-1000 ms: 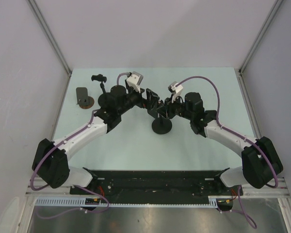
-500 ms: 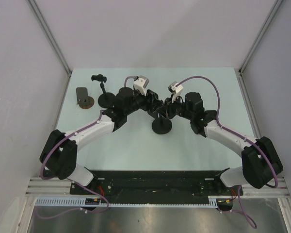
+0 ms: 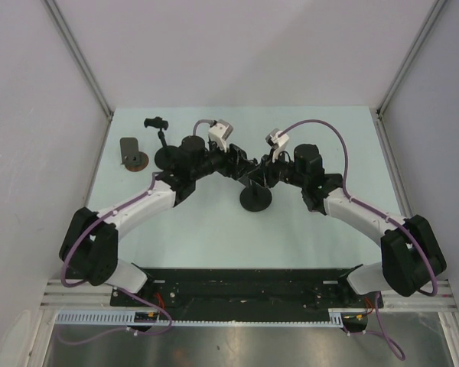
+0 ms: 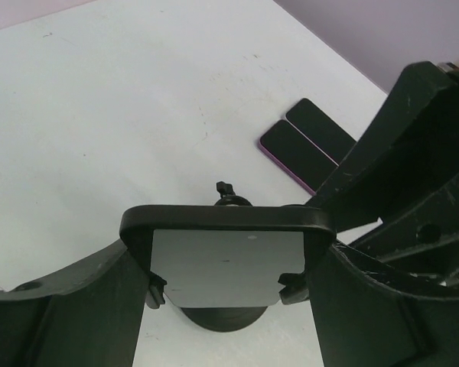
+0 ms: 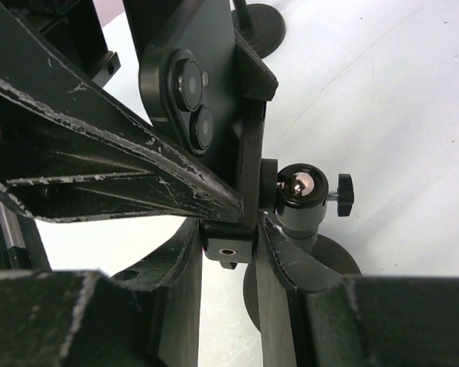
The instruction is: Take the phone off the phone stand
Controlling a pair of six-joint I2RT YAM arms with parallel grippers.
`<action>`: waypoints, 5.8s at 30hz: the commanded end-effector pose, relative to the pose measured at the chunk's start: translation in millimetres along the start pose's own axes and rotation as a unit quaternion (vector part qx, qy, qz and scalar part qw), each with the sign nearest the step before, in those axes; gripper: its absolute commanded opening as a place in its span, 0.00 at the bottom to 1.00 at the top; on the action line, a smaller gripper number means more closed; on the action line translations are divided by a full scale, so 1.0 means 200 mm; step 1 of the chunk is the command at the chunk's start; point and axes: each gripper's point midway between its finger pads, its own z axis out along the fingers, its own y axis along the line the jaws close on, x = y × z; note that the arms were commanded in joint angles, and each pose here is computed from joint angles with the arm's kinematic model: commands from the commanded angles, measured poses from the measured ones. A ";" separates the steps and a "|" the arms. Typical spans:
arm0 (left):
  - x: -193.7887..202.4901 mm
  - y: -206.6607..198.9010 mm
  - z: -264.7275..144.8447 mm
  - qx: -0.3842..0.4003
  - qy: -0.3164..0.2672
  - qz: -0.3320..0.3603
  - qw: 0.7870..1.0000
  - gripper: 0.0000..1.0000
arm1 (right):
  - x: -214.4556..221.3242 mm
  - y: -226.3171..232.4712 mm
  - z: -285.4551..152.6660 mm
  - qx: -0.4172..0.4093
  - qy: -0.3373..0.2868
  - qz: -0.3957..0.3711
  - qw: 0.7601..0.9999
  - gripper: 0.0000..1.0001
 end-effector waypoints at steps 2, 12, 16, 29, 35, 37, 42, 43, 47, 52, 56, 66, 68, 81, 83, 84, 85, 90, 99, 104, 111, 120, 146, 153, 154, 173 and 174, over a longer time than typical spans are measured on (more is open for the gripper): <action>-0.04 0.19 -0.16 -0.013 0.001 0.022 1.000 0.00 | 0.03 -0.06 -0.07 0.000 0.016 0.021 1.000 0.00; 0.01 0.22 -0.22 0.022 0.029 0.033 0.999 0.00 | 0.05 0.00 -0.04 -0.052 0.030 0.045 0.997 0.00; 0.02 0.22 -0.26 0.034 0.035 0.038 0.998 0.00 | 0.06 -0.04 -0.04 -0.039 0.033 0.048 0.998 0.00; -0.10 -0.07 -0.29 0.121 0.017 0.022 0.992 0.00 | 0.10 -0.05 0.00 -0.021 0.043 0.048 0.998 0.00; -0.29 -0.21 -0.32 0.120 -0.022 0.003 0.992 0.00 | 0.10 -0.06 0.03 0.008 0.040 0.031 0.999 0.00; -0.37 -0.22 -0.36 0.107 -0.044 0.007 0.993 0.00 | 0.10 -0.09 0.03 0.023 0.039 0.027 0.999 0.00; -0.56 -0.26 -0.48 0.092 -0.095 0.014 0.991 0.00 | 0.10 -0.11 0.04 0.037 0.036 0.014 0.999 0.00; -0.59 -0.27 -0.52 0.088 -0.106 0.017 0.990 0.00 | 0.09 -0.10 0.05 0.036 0.032 0.010 0.999 0.00; -0.66 -0.20 -0.58 0.036 -0.138 0.008 0.990 0.00 | 0.00 -0.10 0.07 0.028 -0.005 -0.019 0.999 0.00; -0.70 -0.07 -0.67 -0.027 -0.161 -0.032 0.986 0.00 | -0.15 -0.12 0.15 0.009 -0.079 -0.031 0.996 0.00; -0.69 -0.02 -0.70 -0.054 -0.159 -0.045 0.985 0.00 | -0.24 -0.13 0.22 -0.014 -0.110 -0.047 0.993 0.00; -0.59 0.05 -0.69 -0.088 -0.135 -0.070 0.984 0.00 | -0.25 -0.20 0.40 -0.052 -0.112 -0.041 0.991 0.00; -0.57 0.06 -0.69 -0.096 -0.131 -0.084 0.983 0.00 | -0.18 -0.21 0.40 -0.047 -0.084 -0.038 0.995 0.00; -0.46 0.08 -0.58 -0.093 -0.097 -0.182 0.974 0.00 | -0.13 -0.18 0.27 -0.030 -0.019 -0.052 0.998 0.59; -0.46 0.07 -0.58 -0.091 -0.096 -0.188 0.973 0.00 | -0.15 -0.18 0.24 -0.023 -0.018 -0.051 0.998 0.66; -0.46 0.07 -0.58 -0.089 -0.094 -0.194 0.973 0.00 | -0.16 -0.18 0.23 -0.019 -0.017 -0.050 0.998 0.68; -0.46 0.06 -0.58 -0.088 -0.093 -0.195 0.972 0.00 | -0.18 -0.16 0.20 -0.016 -0.016 -0.062 0.998 0.69; -0.46 0.05 -0.59 -0.087 -0.093 -0.210 0.969 0.00 | -0.29 -0.09 0.09 -0.007 -0.027 -0.073 0.997 0.72; -0.43 0.01 -0.55 -0.066 -0.072 -0.245 0.965 0.00 | -0.36 0.29 -0.09 -0.104 -0.023 -0.104 0.989 0.72; -0.44 -0.01 -0.54 -0.056 -0.070 -0.257 0.962 0.00 | -0.39 0.43 -0.08 -0.127 -0.036 -0.118 0.984 0.72; -0.46 -0.07 -0.53 -0.034 -0.062 -0.261 0.963 0.00 | -0.39 0.46 0.00 -0.109 -0.050 -0.125 0.985 0.68; -0.44 -0.12 -0.52 -0.019 -0.053 -0.261 0.964 0.00 | -0.36 0.42 0.08 -0.080 -0.047 -0.124 0.988 0.63; -0.62 0.14 -0.74 -0.177 -0.169 -0.092 0.965 1.00 | -0.36 0.35 -0.21 -0.045 -0.006 -0.044 0.998 0.00; -0.65 0.24 -0.93 -0.238 -0.247 -0.014 0.939 1.00 | -0.27 0.13 -0.36 0.039 0.018 0.026 0.999 0.00; -0.68 0.23 -0.97 -0.243 -0.269 -0.007 0.932 1.00 | -0.26 0.09 -0.38 0.053 0.020 0.040 0.998 0.00; -0.19 0.47 -0.88 -0.310 -0.192 0.063 0.929 1.00 | 0.58 -0.47 -0.33 0.210 0.163 0.301 0.916 0.00; -0.18 0.48 -0.87 -0.310 -0.188 0.066 0.930 1.00 | 0.60 -0.47 -0.32 0.209 0.167 0.304 0.914 0.00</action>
